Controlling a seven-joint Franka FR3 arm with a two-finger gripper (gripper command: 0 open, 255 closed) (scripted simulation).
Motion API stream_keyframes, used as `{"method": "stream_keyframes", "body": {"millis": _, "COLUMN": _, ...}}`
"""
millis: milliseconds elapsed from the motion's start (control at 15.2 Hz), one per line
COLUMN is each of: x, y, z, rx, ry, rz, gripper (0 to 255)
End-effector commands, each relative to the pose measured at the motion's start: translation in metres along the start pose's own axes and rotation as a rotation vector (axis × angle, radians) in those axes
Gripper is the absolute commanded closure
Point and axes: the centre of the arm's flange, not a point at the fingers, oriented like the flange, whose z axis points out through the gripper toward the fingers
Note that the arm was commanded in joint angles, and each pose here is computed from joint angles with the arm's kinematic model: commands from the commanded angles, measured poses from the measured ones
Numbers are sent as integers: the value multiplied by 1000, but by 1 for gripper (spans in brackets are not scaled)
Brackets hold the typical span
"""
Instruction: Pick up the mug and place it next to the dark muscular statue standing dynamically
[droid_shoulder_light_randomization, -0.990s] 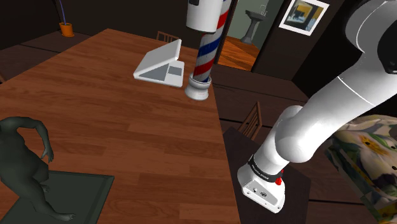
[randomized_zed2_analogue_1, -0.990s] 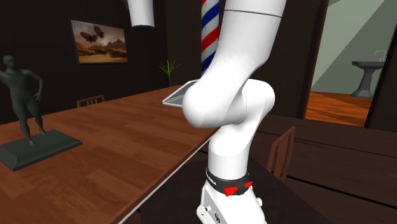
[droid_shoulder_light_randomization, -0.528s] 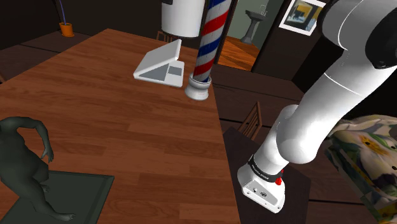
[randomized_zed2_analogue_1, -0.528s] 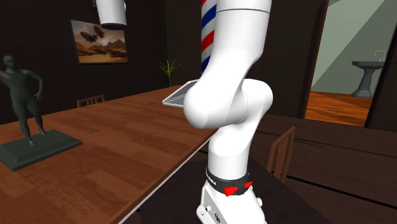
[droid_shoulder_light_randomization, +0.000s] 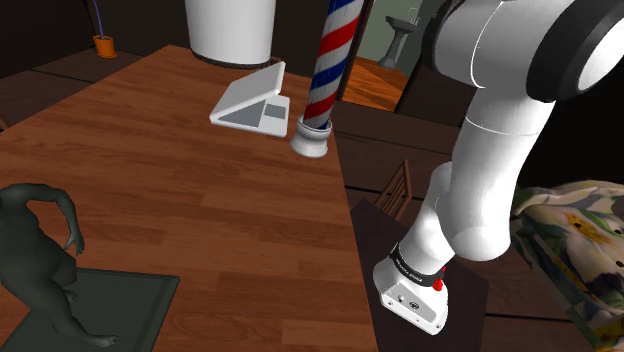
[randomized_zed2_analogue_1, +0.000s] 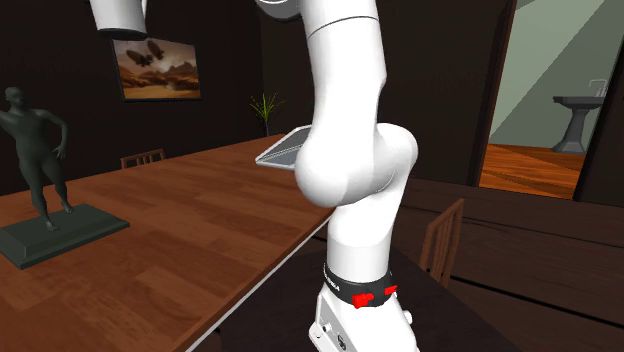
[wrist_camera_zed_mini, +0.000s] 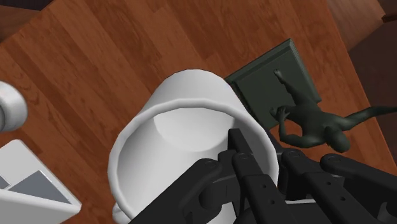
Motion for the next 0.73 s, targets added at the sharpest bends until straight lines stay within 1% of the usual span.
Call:
{"method": "stream_keyframes", "body": {"millis": 0, "x": -1, "y": -9, "z": 6, "rx": -1, "ry": 0, "rz": 5, "gripper": 255}}
{"method": "stream_keyframes", "body": {"millis": 660, "x": 0, "y": -13, "z": 59, "rx": -1, "ry": 0, "rz": 5, "gripper": 255}}
